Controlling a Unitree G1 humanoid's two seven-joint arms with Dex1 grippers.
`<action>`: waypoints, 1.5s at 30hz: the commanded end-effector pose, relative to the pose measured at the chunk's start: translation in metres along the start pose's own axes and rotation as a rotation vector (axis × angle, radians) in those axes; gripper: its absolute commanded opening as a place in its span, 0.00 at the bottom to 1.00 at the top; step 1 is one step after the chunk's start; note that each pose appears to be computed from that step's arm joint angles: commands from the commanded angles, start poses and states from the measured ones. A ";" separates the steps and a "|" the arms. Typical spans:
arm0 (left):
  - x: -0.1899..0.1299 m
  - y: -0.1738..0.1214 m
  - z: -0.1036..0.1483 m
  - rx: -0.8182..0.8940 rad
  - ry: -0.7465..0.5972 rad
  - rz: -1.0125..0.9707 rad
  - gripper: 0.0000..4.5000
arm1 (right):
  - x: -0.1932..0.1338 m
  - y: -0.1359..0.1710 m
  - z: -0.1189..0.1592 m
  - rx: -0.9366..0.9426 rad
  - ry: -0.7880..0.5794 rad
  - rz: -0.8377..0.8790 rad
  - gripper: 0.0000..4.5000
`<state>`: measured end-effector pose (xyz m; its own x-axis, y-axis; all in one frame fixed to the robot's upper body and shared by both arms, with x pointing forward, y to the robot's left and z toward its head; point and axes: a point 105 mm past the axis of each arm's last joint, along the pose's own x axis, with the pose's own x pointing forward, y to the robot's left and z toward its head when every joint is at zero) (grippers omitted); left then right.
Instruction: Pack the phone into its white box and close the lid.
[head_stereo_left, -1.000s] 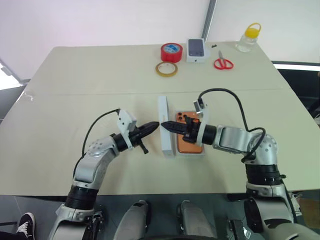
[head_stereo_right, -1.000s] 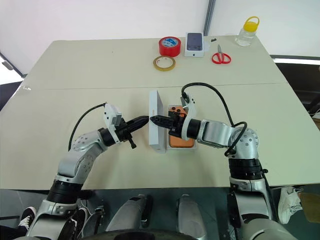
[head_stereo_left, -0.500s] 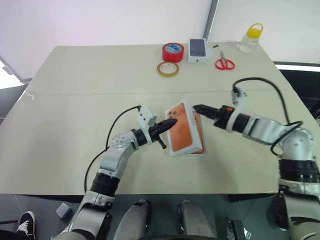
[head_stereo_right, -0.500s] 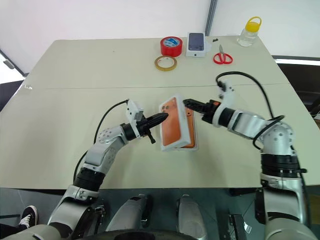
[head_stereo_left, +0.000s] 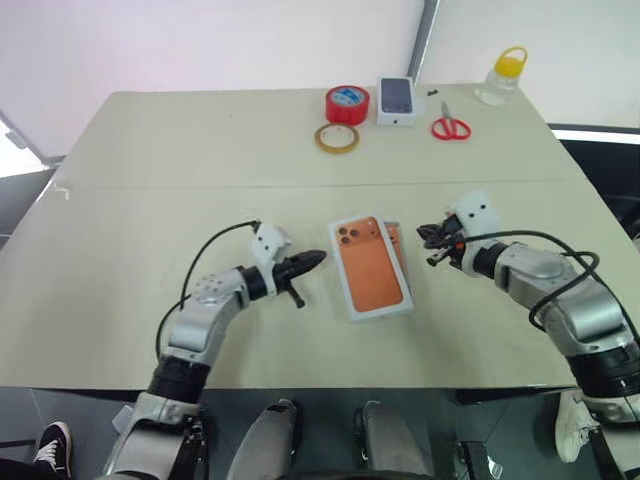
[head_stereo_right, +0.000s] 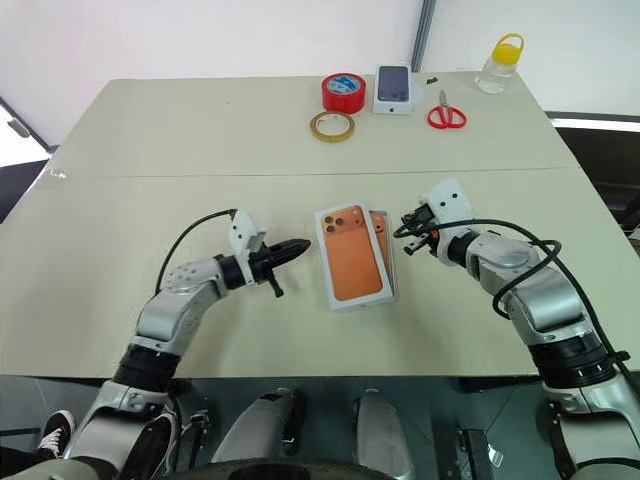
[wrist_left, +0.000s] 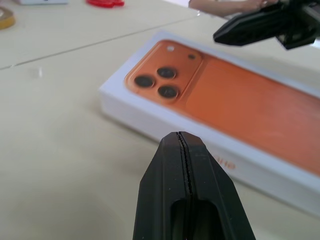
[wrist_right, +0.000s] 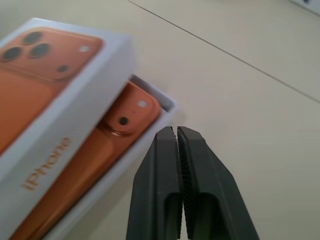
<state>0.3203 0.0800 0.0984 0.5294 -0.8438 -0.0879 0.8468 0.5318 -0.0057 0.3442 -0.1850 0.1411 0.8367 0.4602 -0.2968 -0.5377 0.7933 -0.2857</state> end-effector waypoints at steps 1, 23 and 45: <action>-0.003 -0.007 -0.006 0.090 0.057 -0.032 0.00 | -0.002 0.006 0.014 -0.065 -0.067 0.031 0.02; 0.069 -0.016 0.009 0.105 -0.046 -0.054 0.00 | -0.006 0.026 0.005 -0.138 -0.048 0.120 0.02; 0.092 -0.010 0.022 0.017 -0.063 -0.043 0.00 | -0.013 0.015 -0.014 -0.162 0.015 0.052 0.02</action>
<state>0.3609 0.0059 0.0925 0.5174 -0.8518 -0.0818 0.8536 0.5205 -0.0215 0.3249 -0.1930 0.1149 0.8046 0.4536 -0.3832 -0.5867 0.7069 -0.3950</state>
